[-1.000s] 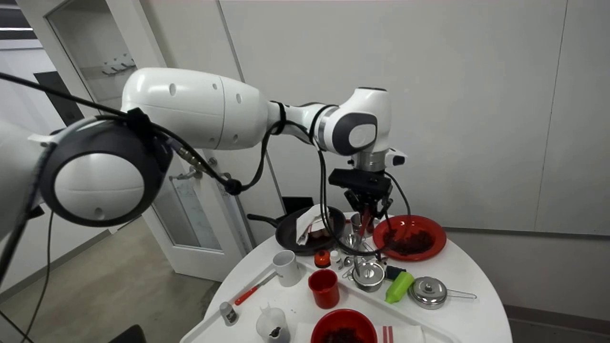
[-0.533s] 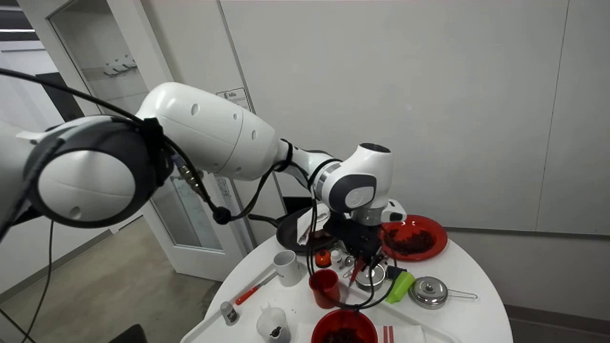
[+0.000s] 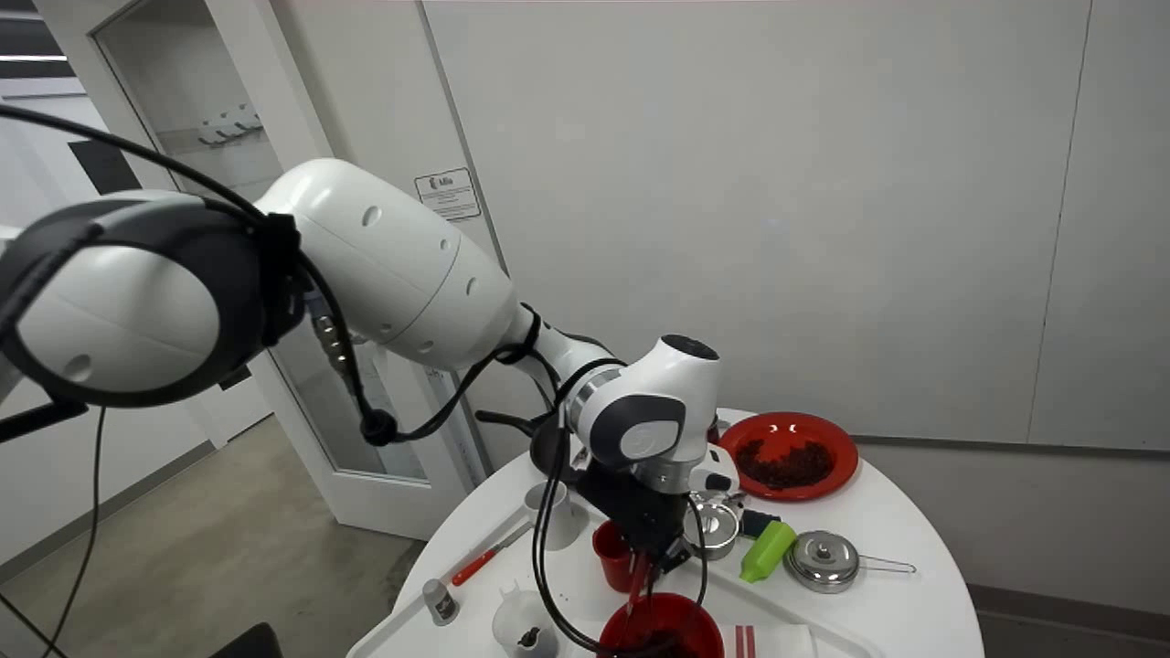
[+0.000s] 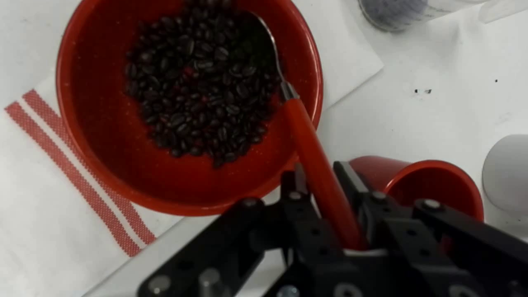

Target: Remove the spoon from the red mug and place it in the red bowl

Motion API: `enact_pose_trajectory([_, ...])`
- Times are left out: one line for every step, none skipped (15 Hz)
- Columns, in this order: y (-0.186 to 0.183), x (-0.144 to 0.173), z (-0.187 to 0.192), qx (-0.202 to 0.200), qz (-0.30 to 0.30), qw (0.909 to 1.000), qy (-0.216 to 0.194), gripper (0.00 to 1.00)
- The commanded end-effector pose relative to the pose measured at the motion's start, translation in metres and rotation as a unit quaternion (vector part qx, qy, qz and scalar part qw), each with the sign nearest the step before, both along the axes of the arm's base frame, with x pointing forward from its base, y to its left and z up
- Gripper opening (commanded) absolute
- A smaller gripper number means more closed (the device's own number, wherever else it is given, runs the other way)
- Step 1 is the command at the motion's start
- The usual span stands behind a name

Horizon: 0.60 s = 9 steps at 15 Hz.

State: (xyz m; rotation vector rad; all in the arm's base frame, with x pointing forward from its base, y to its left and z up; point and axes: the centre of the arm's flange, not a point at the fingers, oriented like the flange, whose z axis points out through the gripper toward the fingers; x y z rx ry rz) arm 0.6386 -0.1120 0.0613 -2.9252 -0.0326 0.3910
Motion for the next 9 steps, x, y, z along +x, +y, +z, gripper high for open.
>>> enact_pose_trajectory([0.009,-0.034,0.020,0.013,-0.023,0.9996,-0.003,0.56])
enact_pose_trajectory([0.008,-0.036,0.021,0.014,-0.024,0.9996,-0.003,0.62])
enact_pose_trajectory([0.008,-0.038,0.022,0.015,-0.026,0.9995,-0.002,0.70])
enact_pose_trajectory([0.008,-0.040,0.024,0.017,-0.028,0.9995,-0.001,0.77])
enact_pose_trajectory([0.007,-0.042,0.025,0.018,-0.029,0.9994,0.001,0.85])
enact_pose_trajectory([0.009,-0.048,0.027,0.021,-0.029,0.9994,0.003,0.92])
enact_pose_trajectory([0.009,-0.050,0.027,0.022,-0.030,0.9993,0.005,0.98])
enact_pose_trajectory([0.008,-0.053,0.029,0.025,-0.032,0.9991,0.006,1.00])
enact_pose_trajectory([0.008,-0.055,0.030,0.027,-0.034,0.9990,0.007,1.00])
